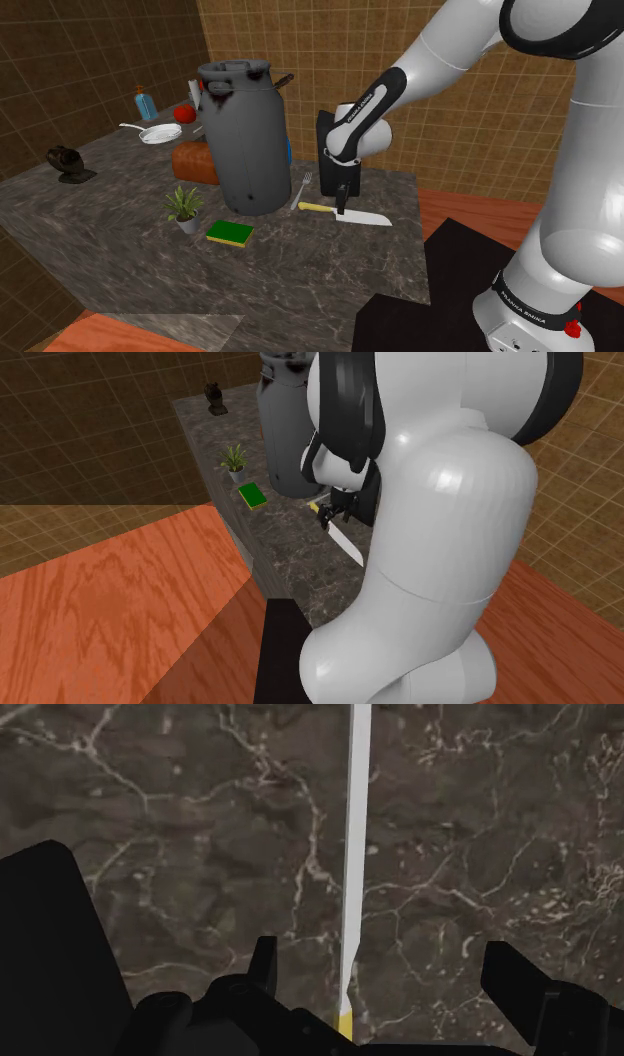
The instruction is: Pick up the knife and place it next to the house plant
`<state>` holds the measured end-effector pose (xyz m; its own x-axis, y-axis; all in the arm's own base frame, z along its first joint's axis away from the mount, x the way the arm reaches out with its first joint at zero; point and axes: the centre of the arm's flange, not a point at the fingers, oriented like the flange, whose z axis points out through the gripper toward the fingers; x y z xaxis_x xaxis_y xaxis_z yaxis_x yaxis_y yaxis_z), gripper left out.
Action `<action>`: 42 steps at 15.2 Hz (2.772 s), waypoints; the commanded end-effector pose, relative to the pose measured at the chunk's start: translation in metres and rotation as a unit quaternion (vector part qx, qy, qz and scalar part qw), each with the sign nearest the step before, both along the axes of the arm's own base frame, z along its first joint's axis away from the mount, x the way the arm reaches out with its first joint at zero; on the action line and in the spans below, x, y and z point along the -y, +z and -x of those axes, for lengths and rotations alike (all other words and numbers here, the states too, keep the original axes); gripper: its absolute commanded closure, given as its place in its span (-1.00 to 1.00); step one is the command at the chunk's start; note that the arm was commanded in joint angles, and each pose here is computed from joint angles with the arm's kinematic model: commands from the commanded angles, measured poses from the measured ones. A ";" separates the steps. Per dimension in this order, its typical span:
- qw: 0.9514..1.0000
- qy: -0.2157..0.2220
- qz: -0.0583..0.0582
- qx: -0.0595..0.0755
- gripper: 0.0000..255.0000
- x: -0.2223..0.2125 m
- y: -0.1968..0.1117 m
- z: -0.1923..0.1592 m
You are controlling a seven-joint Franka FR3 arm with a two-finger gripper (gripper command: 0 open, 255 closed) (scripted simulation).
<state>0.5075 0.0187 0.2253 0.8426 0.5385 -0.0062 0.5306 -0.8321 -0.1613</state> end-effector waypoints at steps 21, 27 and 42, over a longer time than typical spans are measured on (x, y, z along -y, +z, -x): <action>1.000 0.001 0.000 0.000 1.00 -0.006 -0.036 0.002; 1.000 0.001 0.000 0.000 1.00 -0.007 -0.015 0.002; 1.000 0.001 0.000 0.000 1.00 -0.007 0.065 0.002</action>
<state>0.5066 0.0253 0.2847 0.8415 0.5401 -0.0063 0.5322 -0.8311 -0.1616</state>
